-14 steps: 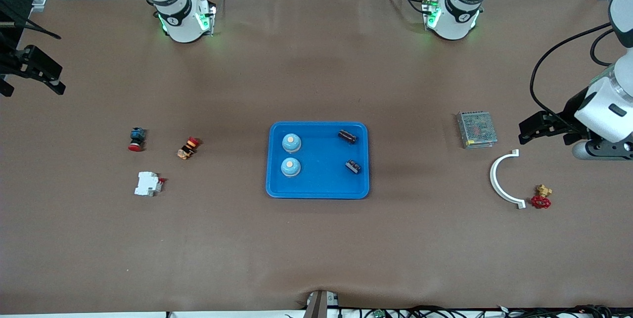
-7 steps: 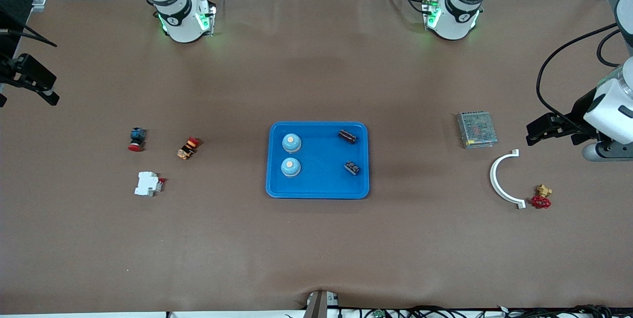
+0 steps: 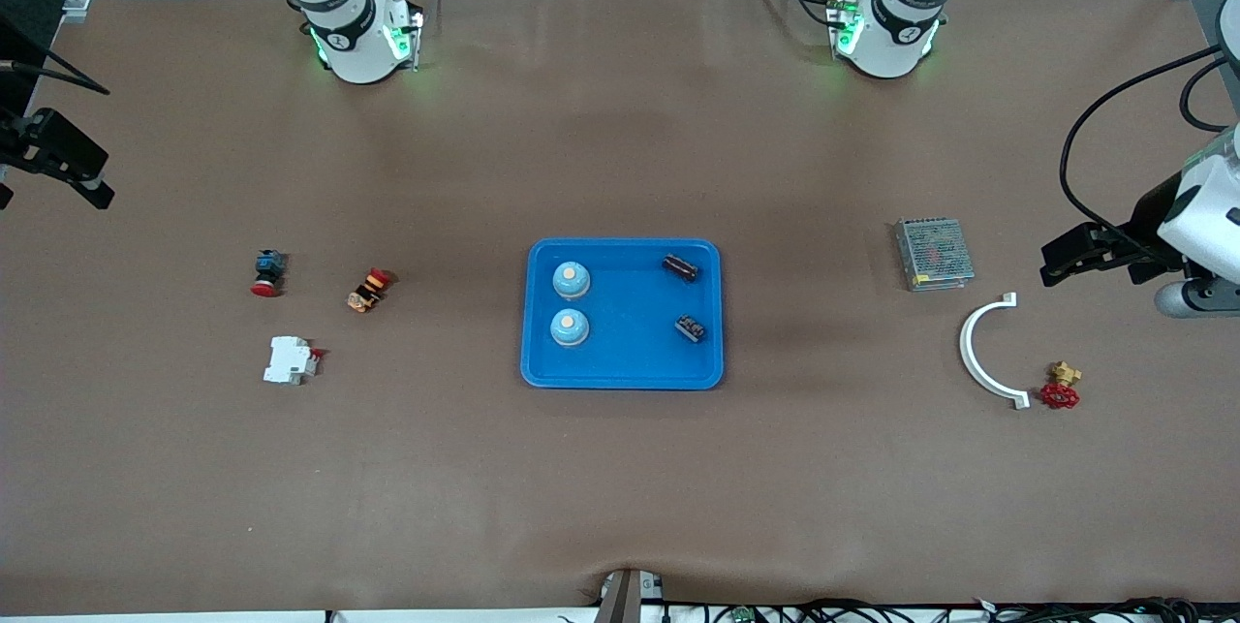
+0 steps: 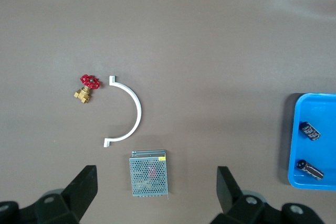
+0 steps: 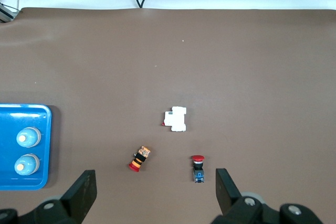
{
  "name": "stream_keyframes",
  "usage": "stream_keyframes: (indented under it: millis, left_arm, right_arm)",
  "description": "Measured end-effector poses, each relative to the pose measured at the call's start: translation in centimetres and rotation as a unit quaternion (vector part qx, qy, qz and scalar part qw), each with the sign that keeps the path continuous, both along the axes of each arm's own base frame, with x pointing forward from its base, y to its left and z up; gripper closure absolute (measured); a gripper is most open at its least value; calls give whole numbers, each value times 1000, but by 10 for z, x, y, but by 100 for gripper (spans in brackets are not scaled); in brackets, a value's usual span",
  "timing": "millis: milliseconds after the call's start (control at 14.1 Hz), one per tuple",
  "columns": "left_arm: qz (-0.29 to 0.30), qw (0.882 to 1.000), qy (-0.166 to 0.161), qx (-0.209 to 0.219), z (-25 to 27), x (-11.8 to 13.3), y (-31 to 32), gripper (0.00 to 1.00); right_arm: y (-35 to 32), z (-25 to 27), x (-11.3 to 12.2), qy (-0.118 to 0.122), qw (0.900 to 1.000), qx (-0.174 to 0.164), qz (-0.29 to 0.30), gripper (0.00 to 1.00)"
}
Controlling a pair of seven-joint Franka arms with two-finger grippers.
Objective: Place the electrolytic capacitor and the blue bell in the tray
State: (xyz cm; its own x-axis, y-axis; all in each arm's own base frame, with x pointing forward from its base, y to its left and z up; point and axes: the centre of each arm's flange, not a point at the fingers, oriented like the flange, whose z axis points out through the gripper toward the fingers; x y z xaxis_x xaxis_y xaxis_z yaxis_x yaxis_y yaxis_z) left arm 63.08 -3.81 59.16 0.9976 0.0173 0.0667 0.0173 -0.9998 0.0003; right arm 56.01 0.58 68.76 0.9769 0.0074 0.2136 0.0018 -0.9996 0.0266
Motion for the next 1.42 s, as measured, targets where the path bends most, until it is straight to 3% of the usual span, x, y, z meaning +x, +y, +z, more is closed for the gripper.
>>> stream_keyframes:
  millis: [782, 1422]
  left_arm:
    - [-33, 999, -19, 0, 23, -8, 11, 0]
    - [-18, 1000, -19, -3, 25, -9, 23, 0]
  right_arm:
    - [-3, -9, 7, 6, 1000, 0, -4, 0]
    - [-10, -4, 7, -1, 1000, 2, -18, 0]
